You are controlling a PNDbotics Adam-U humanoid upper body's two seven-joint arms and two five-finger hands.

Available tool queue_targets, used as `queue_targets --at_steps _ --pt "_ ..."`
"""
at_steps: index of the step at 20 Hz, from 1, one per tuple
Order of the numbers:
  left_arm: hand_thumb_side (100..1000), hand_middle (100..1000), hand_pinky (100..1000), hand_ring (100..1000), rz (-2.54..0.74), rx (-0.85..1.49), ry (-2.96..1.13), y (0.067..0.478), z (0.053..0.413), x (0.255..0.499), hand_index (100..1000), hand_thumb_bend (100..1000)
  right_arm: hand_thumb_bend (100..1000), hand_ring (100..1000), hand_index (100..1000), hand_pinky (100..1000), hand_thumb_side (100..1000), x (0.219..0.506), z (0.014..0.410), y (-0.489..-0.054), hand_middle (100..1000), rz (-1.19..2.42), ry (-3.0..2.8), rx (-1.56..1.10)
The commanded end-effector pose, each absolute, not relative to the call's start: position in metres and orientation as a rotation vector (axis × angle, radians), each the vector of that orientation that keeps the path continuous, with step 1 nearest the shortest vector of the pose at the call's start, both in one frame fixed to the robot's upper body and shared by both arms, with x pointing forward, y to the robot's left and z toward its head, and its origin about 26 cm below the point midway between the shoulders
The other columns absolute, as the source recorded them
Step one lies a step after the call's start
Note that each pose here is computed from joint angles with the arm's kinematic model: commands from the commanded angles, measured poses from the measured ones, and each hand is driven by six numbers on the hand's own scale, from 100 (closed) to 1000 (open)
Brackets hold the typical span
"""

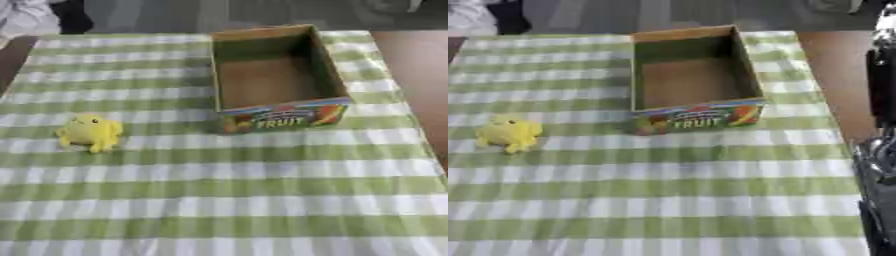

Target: Pick up objects on the table and place them in the box.

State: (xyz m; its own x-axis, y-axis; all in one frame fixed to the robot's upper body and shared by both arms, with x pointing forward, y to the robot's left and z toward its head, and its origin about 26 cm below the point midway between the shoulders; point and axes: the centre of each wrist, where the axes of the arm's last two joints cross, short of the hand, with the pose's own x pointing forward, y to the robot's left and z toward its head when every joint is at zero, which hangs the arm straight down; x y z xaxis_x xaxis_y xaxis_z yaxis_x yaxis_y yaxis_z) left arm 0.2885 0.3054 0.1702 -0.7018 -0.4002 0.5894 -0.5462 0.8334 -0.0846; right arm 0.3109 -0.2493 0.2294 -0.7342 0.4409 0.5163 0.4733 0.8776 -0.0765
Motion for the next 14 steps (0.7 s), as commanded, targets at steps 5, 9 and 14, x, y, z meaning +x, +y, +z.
queue_targets --at_steps 5,9,14 --pt "899 593 824 642 0.253 0.767 -2.48 0.316 0.185 0.285 878 138 100 845 864 776 776 0.308 0.238 -0.25 607 -0.075 -2.545 -0.673" --pt "897 595 817 642 0.132 0.865 -2.48 0.328 0.194 0.283 878 139 100 844 864 776 778 0.308 0.238 -0.25 608 -0.072 -2.546 -0.672" --pt "888 596 806 641 -0.031 1.018 -2.447 0.34 0.212 0.281 881 151 100 844 864 776 783 0.308 0.239 -0.25 608 -0.067 -2.546 -0.677"
